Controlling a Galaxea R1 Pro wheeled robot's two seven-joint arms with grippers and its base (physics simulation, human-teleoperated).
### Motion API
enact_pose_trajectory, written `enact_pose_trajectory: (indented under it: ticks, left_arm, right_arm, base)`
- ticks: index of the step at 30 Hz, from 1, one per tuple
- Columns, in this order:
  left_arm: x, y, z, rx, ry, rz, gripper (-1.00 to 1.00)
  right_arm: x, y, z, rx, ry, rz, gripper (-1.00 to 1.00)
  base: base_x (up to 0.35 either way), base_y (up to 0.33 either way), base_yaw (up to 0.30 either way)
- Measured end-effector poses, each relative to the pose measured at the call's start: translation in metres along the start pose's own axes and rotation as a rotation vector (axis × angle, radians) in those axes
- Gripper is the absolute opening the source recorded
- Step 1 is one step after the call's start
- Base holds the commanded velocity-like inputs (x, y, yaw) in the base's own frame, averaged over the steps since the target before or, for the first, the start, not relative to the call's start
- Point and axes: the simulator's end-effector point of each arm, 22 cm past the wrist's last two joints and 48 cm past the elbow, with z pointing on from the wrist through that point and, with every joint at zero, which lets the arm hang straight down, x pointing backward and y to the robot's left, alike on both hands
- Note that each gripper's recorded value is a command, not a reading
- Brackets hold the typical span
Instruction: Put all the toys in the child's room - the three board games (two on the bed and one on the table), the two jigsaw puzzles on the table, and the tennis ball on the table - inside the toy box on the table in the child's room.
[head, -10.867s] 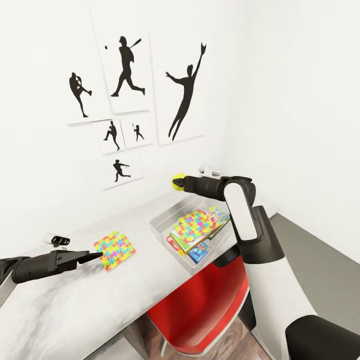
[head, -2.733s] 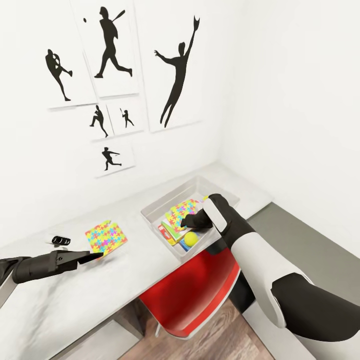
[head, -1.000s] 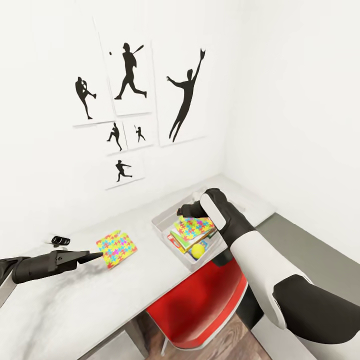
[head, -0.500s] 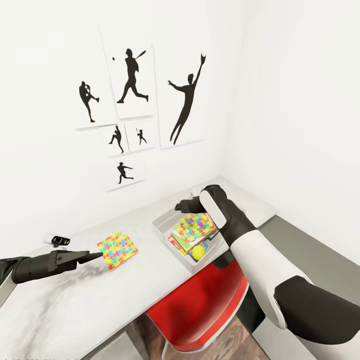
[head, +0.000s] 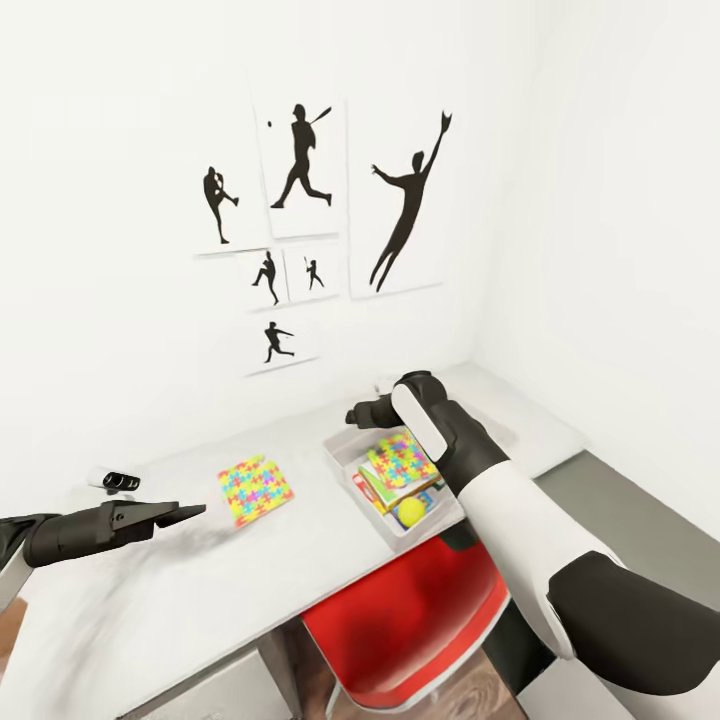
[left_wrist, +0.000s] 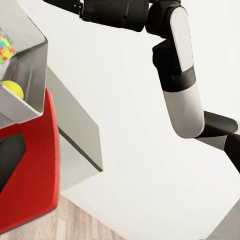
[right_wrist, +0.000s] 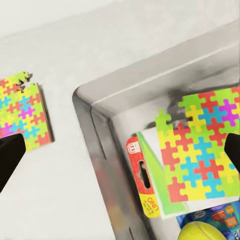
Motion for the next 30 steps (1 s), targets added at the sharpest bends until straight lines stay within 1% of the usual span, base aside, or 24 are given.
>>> enact_pose_trajectory:
  ticks: [20,30]
  left_arm:
    - [-0.002,-0.005,0.0,0.003,-0.001,0.012,1.0]
    - [-0.003,-0.011,0.0,0.005,-0.002,0.025,1.0]
  right_arm:
    - [-0.005,0.002,-0.007,0.002,-0.012,-0.006,1.0]
    - [-0.015,0.004,-0.014,0.003,-0.05,-0.003,1.0]
  base:
    - [0.0,-0.017,0.265]
    - [0.0,0.0,0.188]
